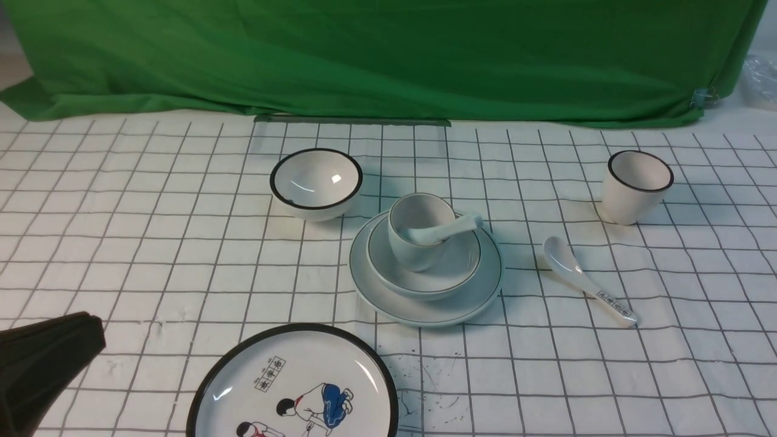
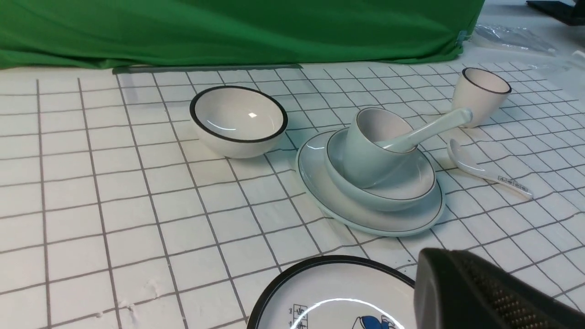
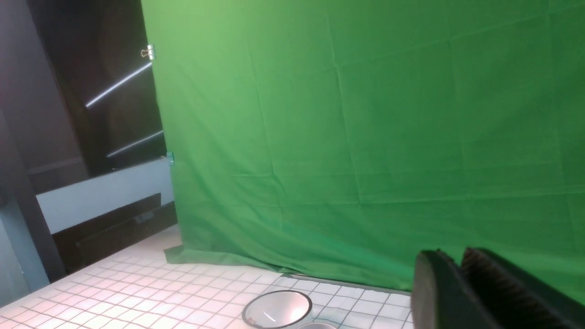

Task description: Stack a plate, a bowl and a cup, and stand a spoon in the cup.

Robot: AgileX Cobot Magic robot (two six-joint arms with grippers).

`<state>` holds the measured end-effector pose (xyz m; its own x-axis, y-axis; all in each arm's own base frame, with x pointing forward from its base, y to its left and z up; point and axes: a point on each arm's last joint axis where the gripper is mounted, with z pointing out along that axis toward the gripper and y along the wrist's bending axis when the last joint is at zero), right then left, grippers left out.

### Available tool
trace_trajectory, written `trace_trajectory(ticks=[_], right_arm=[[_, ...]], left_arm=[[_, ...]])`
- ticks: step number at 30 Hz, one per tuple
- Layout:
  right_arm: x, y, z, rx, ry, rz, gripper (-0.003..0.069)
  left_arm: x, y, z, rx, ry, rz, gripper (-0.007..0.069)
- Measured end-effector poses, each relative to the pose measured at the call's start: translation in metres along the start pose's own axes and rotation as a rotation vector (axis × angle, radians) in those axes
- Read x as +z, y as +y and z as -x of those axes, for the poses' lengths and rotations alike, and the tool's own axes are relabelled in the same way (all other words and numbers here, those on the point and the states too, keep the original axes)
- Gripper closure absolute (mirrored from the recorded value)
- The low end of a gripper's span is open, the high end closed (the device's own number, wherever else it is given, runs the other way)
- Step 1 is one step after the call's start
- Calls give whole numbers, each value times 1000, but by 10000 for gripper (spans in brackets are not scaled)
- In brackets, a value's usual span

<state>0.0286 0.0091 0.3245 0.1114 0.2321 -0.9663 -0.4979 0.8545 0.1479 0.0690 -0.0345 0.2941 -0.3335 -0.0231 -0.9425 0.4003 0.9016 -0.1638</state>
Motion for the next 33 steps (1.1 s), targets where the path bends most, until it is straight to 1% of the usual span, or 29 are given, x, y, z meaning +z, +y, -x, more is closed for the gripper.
trace_trajectory(ticks=[8,11,14,15,17,18,19,20,21,22,23,26,33], right_arm=[[0,0,0,0,-1,0,525],[0,0,0,0,-1,0,510],[0,0,0,0,-1,0,501],[0,0,0,0,-1,0,499],[0,0,0,0,-1,0,498],[0,0,0,0,-1,0,498],[0,0,0,0,-1,0,498],[0,0,0,0,-1,0,496],[0,0,0,0,-1,0,496],[0,0,0,0,-1,0,495],[0,0,0,0,-1,0,494],[0,0,0,0,0,0,489],[0,0,-1,0,1,0,473]], left_arm=[[-1,0,1,25,-13,-1,624],[-3,1,-5,85,-112,0,624],[-5,8,-16,126,-260,68,624],[-5,10,-20,126,-270,85,624],[-5,17,-32,130,-351,160,624],[-5,24,-46,126,-392,236,624],[-4,25,-50,124,-393,253,624],[-3,31,-66,111,-403,317,624],[-2,32,-68,109,-402,324,624],[0,36,-79,91,-389,364,624],[2,38,-85,69,-354,383,624],[4,39,-96,42,-246,400,624],[5,40,-99,38,-217,399,624]])
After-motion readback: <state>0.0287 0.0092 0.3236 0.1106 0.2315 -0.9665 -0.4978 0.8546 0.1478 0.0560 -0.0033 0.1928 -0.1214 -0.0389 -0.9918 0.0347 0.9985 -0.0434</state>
